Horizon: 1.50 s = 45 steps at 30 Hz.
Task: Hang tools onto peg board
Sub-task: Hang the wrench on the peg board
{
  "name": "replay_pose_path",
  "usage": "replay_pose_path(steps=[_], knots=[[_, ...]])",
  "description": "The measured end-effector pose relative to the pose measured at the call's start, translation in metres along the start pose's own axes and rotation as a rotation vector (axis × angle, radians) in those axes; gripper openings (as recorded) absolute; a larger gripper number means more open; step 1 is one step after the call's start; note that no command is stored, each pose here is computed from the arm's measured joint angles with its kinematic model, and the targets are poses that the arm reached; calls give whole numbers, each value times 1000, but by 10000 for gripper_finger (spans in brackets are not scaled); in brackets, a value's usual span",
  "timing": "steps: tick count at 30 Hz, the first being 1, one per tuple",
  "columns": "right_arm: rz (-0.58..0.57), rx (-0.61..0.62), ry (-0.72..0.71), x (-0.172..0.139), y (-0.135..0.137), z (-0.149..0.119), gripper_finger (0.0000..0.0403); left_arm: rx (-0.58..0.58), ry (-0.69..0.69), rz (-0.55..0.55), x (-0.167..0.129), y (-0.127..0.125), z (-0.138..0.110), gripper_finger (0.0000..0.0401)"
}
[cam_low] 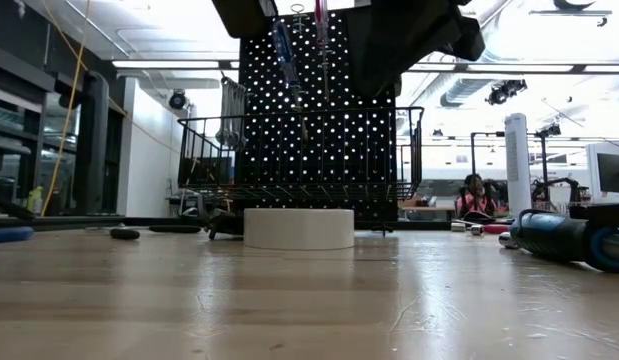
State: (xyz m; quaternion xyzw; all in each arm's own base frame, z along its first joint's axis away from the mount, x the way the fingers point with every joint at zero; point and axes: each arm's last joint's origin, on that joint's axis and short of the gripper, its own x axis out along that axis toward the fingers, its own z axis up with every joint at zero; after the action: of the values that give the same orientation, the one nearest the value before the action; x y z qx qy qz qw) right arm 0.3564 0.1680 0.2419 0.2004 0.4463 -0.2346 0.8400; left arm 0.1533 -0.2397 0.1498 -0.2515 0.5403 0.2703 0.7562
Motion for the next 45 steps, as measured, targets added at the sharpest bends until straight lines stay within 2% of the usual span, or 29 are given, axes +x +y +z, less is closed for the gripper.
replay_pose_path(steps=[4,12,16,21,26,30,37,40,45], knots=[[2,0,6,0,0,0,0,17,32,28,6,0,-2,0],[-9,-4,32,-4,-1,-5,0,14,-9,-12,26,-15,6,0],[-7,4,37,-23,-3,-12,0,51,-56,-70,40,-27,26,0],[-29,53,26,-52,-7,-26,0,117,-131,-155,61,-44,67,0],[-28,113,40,-74,-6,-47,0,201,-197,-274,85,-58,110,0],[-1,156,84,-87,0,-70,0,283,-184,-390,104,-70,132,0],[45,268,150,-108,10,-111,0,457,-191,-445,117,-103,148,0],[64,293,191,-115,13,-125,0,573,-236,-458,116,-121,153,0],[117,279,262,-105,31,-149,0,725,-306,-473,114,-143,161,0]])
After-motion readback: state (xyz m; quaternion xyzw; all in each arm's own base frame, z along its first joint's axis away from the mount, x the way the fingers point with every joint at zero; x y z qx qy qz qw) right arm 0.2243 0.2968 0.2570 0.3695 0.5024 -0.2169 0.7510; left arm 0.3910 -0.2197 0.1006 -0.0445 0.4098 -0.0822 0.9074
